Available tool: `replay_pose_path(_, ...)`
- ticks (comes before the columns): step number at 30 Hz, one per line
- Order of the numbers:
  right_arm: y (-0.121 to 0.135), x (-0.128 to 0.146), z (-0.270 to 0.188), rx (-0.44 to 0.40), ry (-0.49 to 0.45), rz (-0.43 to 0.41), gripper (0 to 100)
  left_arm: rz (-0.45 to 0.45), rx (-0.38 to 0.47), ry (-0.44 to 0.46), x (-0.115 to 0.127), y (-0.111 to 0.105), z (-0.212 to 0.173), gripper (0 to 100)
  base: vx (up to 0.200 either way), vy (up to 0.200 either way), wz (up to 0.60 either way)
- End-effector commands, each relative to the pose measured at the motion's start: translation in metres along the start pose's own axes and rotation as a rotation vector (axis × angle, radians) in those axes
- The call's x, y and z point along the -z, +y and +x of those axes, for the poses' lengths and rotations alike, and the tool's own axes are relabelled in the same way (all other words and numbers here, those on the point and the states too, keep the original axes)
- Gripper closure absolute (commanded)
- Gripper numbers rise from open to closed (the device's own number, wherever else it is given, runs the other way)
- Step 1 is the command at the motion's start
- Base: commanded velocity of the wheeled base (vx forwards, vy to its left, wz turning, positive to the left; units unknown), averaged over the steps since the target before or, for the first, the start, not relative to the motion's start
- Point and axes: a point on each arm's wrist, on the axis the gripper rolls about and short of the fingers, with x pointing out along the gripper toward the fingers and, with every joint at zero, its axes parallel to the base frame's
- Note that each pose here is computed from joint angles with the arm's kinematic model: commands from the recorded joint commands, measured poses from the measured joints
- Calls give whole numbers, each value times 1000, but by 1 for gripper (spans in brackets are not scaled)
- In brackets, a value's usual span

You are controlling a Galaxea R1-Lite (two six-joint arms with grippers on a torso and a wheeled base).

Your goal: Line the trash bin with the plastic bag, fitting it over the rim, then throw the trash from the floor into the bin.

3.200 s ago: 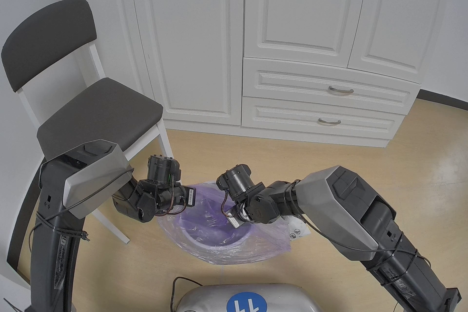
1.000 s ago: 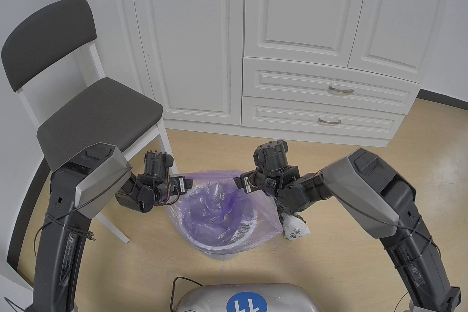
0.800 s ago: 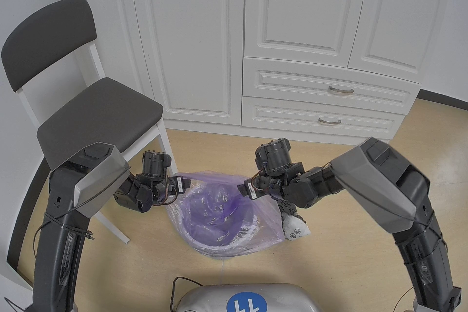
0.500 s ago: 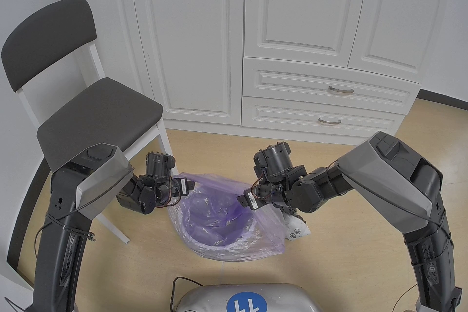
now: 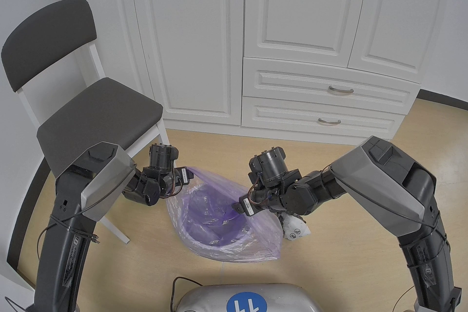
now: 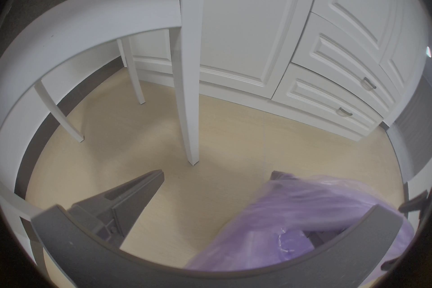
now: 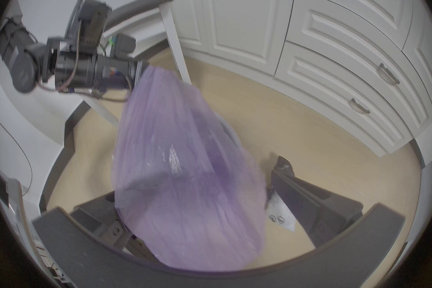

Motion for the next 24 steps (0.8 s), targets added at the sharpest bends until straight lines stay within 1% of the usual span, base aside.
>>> replay_pose_path(1, -24, 7, -9, 29, 59, -17, 0, -50, -73, 2, -3, -1, 17, 0, 0, 0, 0)
replay_pose_path(3, -38, 9, -8, 49, 68, -5, 0, -85, -109, 9, -7, -3, 22, 0, 0, 0, 0)
replay_pose_path(8, -59, 10, -10, 62, 69, 28, 0, -103, -145, 39, -9, -2, 27, 0, 0, 0, 0)
replay_pose_path(10, -59, 10, -10, 62, 69, 28, 0, -103, -145, 39, -9, -2, 27, 0, 0, 0, 0)
replay_pose_path(11, -66, 11, -13, 43, 68, 40, 0, -102, -147, 44, -9, -2, 27, 0, 0, 0, 0)
replay_pose_path(13, -69, 12, -13, 35, 69, 46, 0, -101, -150, 48, -8, -1, 27, 0, 0, 0, 0)
replay_pose_path(18, -74, 13, -16, 38, 68, 55, 0, -97, -158, 66, -7, 0, 27, 0, 0, 0, 0)
replay_pose_path(20, -74, 11, -13, 40, 50, 63, 0, -96, -161, 75, -6, 1, 26, 0, 0, 0, 0)
replay_pose_path(24, -72, 7, 9, 57, -38, 88, 0, -88, -169, 100, -5, 1, 19, 0, 0, 0, 0)
